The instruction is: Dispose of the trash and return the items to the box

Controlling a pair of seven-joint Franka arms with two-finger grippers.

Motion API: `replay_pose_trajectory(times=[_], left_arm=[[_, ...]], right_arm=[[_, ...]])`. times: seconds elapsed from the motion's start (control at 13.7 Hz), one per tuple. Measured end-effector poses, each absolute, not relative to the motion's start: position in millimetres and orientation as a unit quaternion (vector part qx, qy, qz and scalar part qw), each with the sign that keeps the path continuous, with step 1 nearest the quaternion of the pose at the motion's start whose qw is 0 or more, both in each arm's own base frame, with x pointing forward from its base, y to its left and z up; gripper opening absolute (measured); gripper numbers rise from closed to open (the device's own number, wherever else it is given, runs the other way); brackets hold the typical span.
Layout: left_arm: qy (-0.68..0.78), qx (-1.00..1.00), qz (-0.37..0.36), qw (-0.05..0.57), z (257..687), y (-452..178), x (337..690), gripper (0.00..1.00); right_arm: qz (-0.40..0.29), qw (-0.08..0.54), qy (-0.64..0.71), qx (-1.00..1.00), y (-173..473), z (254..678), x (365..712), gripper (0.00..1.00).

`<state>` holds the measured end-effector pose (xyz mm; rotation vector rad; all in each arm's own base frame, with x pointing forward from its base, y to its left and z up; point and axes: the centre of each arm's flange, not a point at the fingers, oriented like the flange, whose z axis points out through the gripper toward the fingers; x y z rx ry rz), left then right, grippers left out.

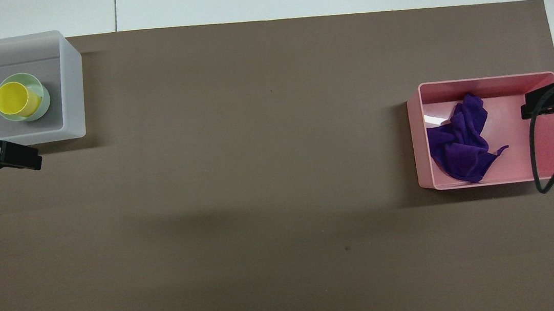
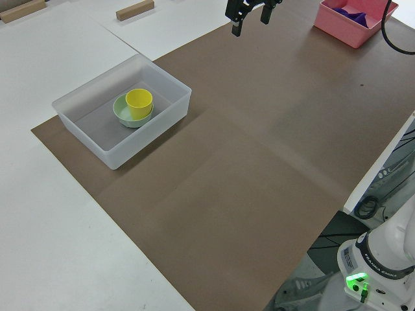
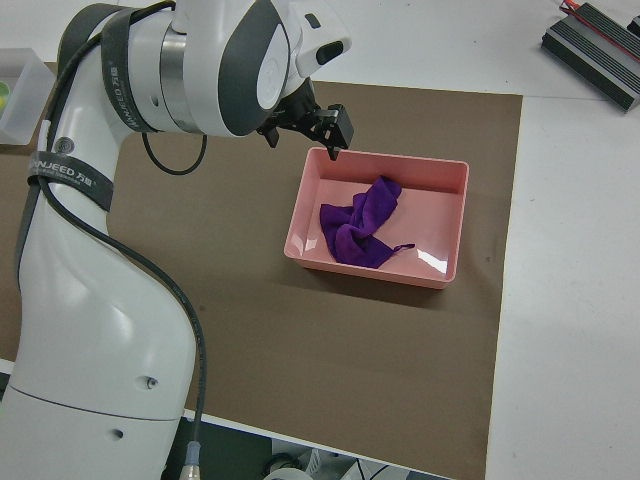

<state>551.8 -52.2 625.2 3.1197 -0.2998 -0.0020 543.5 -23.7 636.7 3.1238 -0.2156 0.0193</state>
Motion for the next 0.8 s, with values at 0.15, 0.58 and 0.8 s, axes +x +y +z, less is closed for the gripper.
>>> replay_pose_trajectory(times=[0.15,0.58,0.8], left_arm=[[-0.096,0.995,-0.001,0.004,625.2,-52.2,551.8,1.00],[-0.096,0.995,-0.001,0.004,625.1,-52.2,551.8,1.00],[-0.096,0.995,-0.001,0.004,625.1,-52.2,551.8,1.00]], right_arm=[[0.006,0.005,-0.069,0.998,-23.6,636.3,543.5,1.00],[0.001,0.005,-0.068,0.998,-23.0,634.8,542.7,1.00],[-0.001,0.006,-0.068,0.998,-23.0,634.3,541.9,1.00]])
